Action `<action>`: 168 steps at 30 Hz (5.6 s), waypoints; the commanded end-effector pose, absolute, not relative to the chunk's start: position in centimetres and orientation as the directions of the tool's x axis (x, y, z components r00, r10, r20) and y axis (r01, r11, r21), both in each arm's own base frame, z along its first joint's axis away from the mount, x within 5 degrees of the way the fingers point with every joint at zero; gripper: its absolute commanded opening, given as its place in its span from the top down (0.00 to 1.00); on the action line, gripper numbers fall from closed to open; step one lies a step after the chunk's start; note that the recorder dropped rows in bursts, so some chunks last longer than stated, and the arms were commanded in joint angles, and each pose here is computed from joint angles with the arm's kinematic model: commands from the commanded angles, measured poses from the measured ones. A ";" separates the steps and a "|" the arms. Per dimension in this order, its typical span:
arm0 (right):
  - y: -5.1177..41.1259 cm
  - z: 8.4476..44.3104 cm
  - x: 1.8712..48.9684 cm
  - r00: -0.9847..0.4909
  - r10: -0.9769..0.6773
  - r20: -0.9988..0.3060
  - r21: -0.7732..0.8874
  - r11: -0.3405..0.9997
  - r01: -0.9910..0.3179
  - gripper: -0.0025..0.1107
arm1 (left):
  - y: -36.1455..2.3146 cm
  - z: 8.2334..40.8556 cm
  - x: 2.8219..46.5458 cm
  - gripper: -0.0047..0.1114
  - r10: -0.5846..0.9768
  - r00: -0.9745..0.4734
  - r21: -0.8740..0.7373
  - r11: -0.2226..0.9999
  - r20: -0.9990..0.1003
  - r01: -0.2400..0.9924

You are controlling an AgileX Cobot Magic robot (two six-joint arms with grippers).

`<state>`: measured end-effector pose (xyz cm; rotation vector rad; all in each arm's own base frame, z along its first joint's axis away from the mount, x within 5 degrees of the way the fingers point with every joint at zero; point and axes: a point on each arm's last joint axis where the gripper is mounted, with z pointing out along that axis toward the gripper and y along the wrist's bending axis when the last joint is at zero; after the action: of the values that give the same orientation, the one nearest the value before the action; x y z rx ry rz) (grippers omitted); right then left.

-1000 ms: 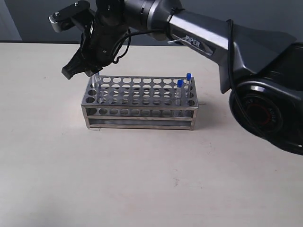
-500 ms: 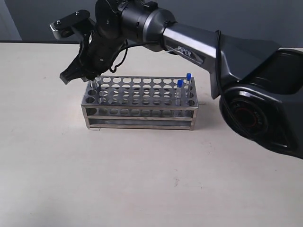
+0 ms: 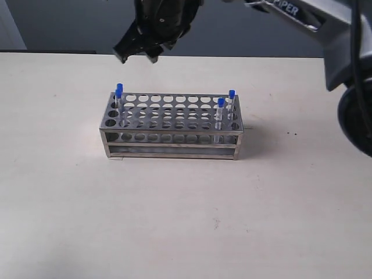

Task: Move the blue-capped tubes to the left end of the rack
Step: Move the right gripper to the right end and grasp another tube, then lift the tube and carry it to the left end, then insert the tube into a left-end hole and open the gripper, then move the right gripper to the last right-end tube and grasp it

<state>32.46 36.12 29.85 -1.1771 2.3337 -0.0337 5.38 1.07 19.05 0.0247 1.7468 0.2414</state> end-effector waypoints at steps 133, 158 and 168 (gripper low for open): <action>41.2 22.1 31.5 -0.508 -0.736 -0.448 0.172 0.487 -0.856 0.49 | 1.0 19.0 5.4 0.96 0.144 -0.185 0.167 0.979 -0.972 -0.114; 28.3 22.8 37.0 -0.740 -0.641 -0.205 -0.229 0.766 -0.600 0.49 | 1.0 19.0 5.4 0.96 0.144 -0.185 0.167 0.979 -0.972 -0.114; 26.3 22.4 36.4 -0.773 -0.614 -0.157 -0.229 0.785 -0.576 0.49 | 1.0 19.0 5.4 0.96 0.144 -0.185 0.167 0.979 -0.972 -0.114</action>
<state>36.15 26.99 22.02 -0.9672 2.7402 -0.2620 5.38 1.07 19.05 0.0247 1.7468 0.2414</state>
